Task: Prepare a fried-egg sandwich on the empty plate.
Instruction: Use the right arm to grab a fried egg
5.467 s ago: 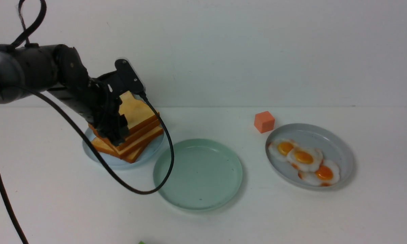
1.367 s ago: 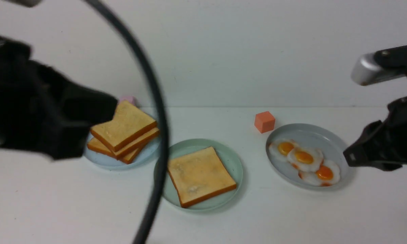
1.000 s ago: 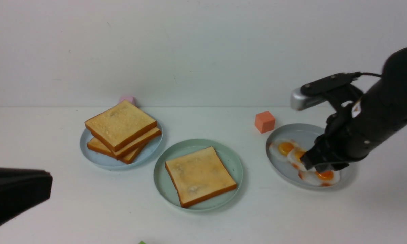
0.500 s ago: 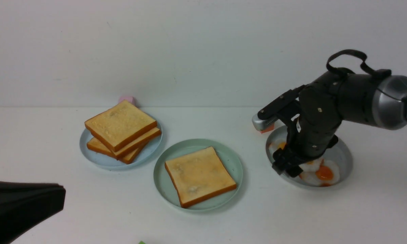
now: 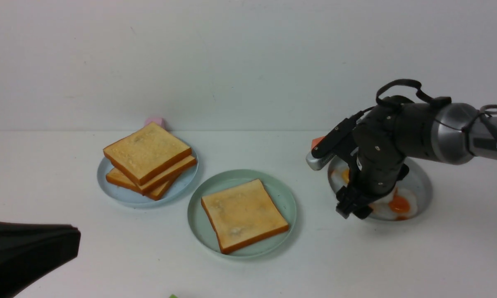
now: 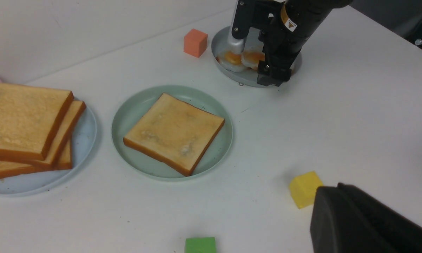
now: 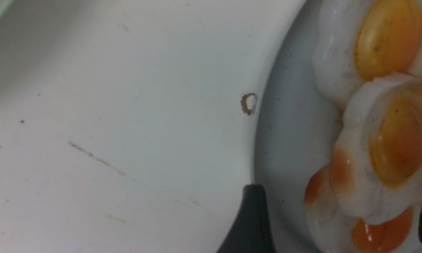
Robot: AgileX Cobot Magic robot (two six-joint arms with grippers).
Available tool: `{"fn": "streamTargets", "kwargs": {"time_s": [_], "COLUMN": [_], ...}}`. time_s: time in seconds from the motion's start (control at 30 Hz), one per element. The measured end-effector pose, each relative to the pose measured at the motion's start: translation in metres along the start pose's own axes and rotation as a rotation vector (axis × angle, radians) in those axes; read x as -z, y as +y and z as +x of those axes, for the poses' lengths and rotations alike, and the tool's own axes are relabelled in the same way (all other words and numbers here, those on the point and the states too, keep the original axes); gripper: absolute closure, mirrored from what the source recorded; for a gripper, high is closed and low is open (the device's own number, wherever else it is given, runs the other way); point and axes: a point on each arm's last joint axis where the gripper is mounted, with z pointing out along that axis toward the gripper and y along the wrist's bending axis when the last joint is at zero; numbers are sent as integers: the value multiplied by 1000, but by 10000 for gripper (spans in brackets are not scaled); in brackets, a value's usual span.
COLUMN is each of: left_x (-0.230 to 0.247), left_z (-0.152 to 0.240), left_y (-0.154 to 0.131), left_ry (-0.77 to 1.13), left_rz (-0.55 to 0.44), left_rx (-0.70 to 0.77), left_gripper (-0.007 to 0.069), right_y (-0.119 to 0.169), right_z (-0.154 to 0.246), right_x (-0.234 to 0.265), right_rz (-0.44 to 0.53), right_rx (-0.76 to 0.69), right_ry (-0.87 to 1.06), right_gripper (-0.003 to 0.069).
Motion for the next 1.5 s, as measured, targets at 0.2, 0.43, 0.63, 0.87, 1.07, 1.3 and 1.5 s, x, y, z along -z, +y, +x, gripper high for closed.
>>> {"fn": "streamTargets", "kwargs": {"time_s": [0.2, 0.43, 0.63, 0.87, 1.07, 1.3, 1.5], "left_x": [0, 0, 0, 0, 0, 0, 0], "left_z": [0, 0, 0, 1, 1, 1, 1], "left_y": [0, 0, 0, 0, 0, 0, 0], "left_ry": [0, 0, 2, 3, 3, 3, 3], "left_rz": [1, 1, 1, 1, 1, 1, 1], "left_rx": [0, 0, 0, 0, 0, 0, 0], "left_gripper": [638, 638, 638, 638, 638, 638, 638], "right_y": [0, -10, -19, -23, -28, -28, -27], "right_z": [-4, -17, -13, -11, -10, -10, -10], "right_x": [5, 22, 10, -14, -21, -25, -29], "right_rz": [-33, -38, -50, -61, -48, -45, -48], "right_rx": [-63, -104, -111, -110, -105, -73, -69], "right_ry": [21, 7, 27, 26, 26, 26, 32], "right_gripper": [67, 67, 67, 67, 67, 67, 67]}}
